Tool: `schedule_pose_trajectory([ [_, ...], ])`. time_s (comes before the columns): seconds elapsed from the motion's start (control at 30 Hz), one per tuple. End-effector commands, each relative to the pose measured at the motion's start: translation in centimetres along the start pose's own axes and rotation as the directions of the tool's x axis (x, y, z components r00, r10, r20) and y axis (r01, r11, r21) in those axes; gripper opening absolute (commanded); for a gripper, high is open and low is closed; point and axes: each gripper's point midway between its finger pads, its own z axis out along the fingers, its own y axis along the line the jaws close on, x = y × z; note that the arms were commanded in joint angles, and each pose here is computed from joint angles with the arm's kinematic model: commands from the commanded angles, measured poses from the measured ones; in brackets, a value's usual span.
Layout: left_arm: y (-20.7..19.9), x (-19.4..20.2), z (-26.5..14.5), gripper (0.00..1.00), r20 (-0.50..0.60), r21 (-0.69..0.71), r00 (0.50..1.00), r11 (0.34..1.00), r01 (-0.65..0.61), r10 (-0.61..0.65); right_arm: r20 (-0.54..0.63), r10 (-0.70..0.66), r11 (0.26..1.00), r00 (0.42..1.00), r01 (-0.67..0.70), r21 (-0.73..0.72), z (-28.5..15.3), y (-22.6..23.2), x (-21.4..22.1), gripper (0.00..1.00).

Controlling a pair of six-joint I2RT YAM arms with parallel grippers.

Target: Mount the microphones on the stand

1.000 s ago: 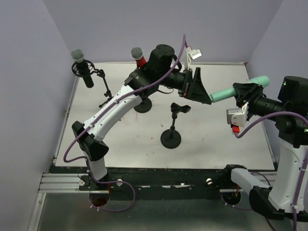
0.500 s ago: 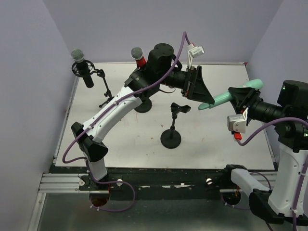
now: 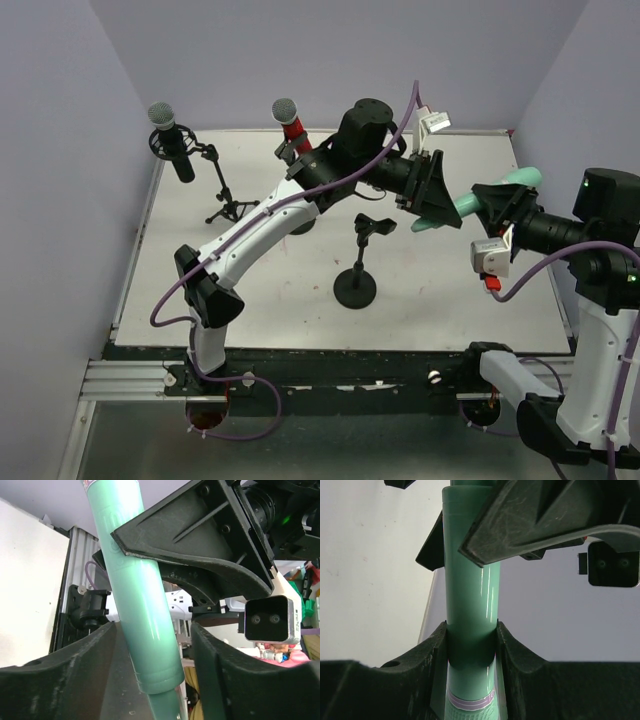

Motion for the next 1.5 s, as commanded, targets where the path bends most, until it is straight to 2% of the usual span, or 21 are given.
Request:
schedule_pose_trajectory([
  [0.0, 0.0, -0.4, 0.0, 0.59, 0.02, -0.047, 0.999, 0.998, -0.029, 0.03, 0.071, -0.011, 1.0, 0.997, 0.013, -0.028, 0.2, 1.3, -1.7, 0.08],
  [0.07, 0.0, -0.5, -0.1, 0.49, 0.025, -0.053, 0.999, 0.998, -0.03, 0.032, 0.072, -0.012, 0.999, 0.997, 0.014, -0.029, 0.2, 1.4, -1.7, 0.08],
  [0.13, 0.1, -0.5, 0.0, 0.31, 0.024, -0.056, 0.999, 0.998, -0.028, 0.03, 0.065, -0.015, 0.999, 0.998, 0.017, -0.032, 0.2, 1.6, -1.7, 0.08],
  [0.2, 0.0, -0.6, 0.0, 0.04, 0.023, -0.055, 0.999, 0.998, -0.033, 0.034, 0.065, -0.017, 0.999, 0.998, 0.019, -0.034, 0.2, 1.7, -1.7, 0.11],
  [0.23, 0.0, -0.5, 0.0, 0.0, 0.021, -0.051, 0.999, 0.998, -0.034, 0.035, 0.064, -0.017, 0.999, 0.998, 0.019, -0.032, 0.2, 1.7, -1.7, 0.13],
  [0.3, -0.2, -0.5, -0.1, 0.0, 0.02, -0.047, 0.999, 0.998, -0.042, 0.043, 0.077, -0.017, 1.0, 0.997, 0.018, -0.022, 0.1, 1.6, -2.2, 0.24],
  [0.47, -1.8, -0.6, -0.8, 0.0, 0.076, 0.002, 0.99, 0.993, -0.119, 0.118, 0.111, 0.044, 0.999, 0.993, -0.045, 0.011, -0.1, 0.8, -3.0, 0.67],
  [0.57, -3.1, -0.6, -1.6, 0.0, 0.133, 0.027, 0.977, 0.985, -0.172, 0.166, 0.129, 0.105, 0.992, 0.986, -0.112, 0.051, -0.4, 0.1, -3.5, 0.8],
  [0.73, -3.8, -1.4, -3.4, 0.0, 0.229, 0.008, 0.955, 0.98, -0.198, 0.191, 0.19, 0.209, 0.96, 0.959, -0.238, 0.149, -1.3, -1.8, -5.2, 0.98],
  [0.87, -4.3, -2.5, -5.1, 0.0, 0.323, -0.052, 0.917, 0.972, -0.23, 0.235, 0.253, 0.274, 0.938, 0.928, -0.316, 0.143, -2.4, -1.9, -7.6, 1.0],
  [0.97, -4.1, -3.4, -6.3, 0.0, 0.394, -0.14, 0.87, 0.955, -0.261, 0.295, 0.311, 0.38, 0.893, 0.871, -0.433, 0.122, -3.1, -2.5, -9.0, 1.0],
  [1.07, -3.5, -4.0, -7.8, 0.0, 0.445, -0.259, 0.802, 0.915, -0.31, 0.398, 0.375, 0.557, 0.771, 0.741, -0.629, 0.098, -3.0, -3.7, -9.0, 0.99],
  [1.17, -3.2, -4.2, -9.8, 0.0, 0.514, -0.375, 0.692, 0.859, -0.35, 0.507, 0.455, 0.714, 0.565, 0.532, -0.822, 0.076, -2.2, -4.8, -8.1, 0.99],
  [1.2, -3.0, -4.2, -10.4, 0.0, 0.532, -0.403, 0.658, 0.843, -0.357, 0.533, 0.488, 0.752, 0.48, 0.442, -0.876, 0.054, -1.9, -5.1, -7.7, 0.99],
  [1.23, -2.8, -4.2, -11.1, 0.0, 0.559, -0.43, 0.616, 0.829, -0.357, 0.555, 0.516, 0.795, 0.365, 0.317, -0.931, 0.009, -1.6, -5.4, -7.5, 0.99],
  [1.27, -3.0, -4.3, -11.7, 0.0, 0.588, -0.446, 0.57, 0.818, -0.363, 0.574, 0.548, 0.806, 0.273, 0.225, -0.962, -0.005, -1.3, -6.0, -6.8, 0.99],
  [1.3, -2.6, -4.3, -12.2, 0.0, 0.608, -0.468, 0.539, 0.812, -0.349, 0.583, 0.567, 0.817, 0.158, 0.106, -0.986, -0.043, -0.9, -6.4, -6.1, 0.99],
  [1.37, -2.1, -4.5, -12.7, 0.0, 0.617, -0.509, 0.503, 0.795, -0.331, 0.605, 0.581, 0.812, 0.038, -0.05, -0.99, -0.138, -0.6, -7.7, -5.8, 0.99],
  [1.4, -2.2, -4.6, -12.8, 0.0, 0.621, -0.52, 0.486, 0.788, -0.33, 0.614, 0.563, 0.819, 0.008, -0.107, -0.98, -0.197, -0.4, -8.2, -5.9, 0.98],
  [1.47, -2.5, -4.8, -12.5, 0.0, 0.639, -0.518, 0.462, 0.788, -0.333, 0.615, 0.496, 0.824, -0.114, -0.274, -0.938, -0.328, 0.3, -9.2, -5.7, 0.95],
])
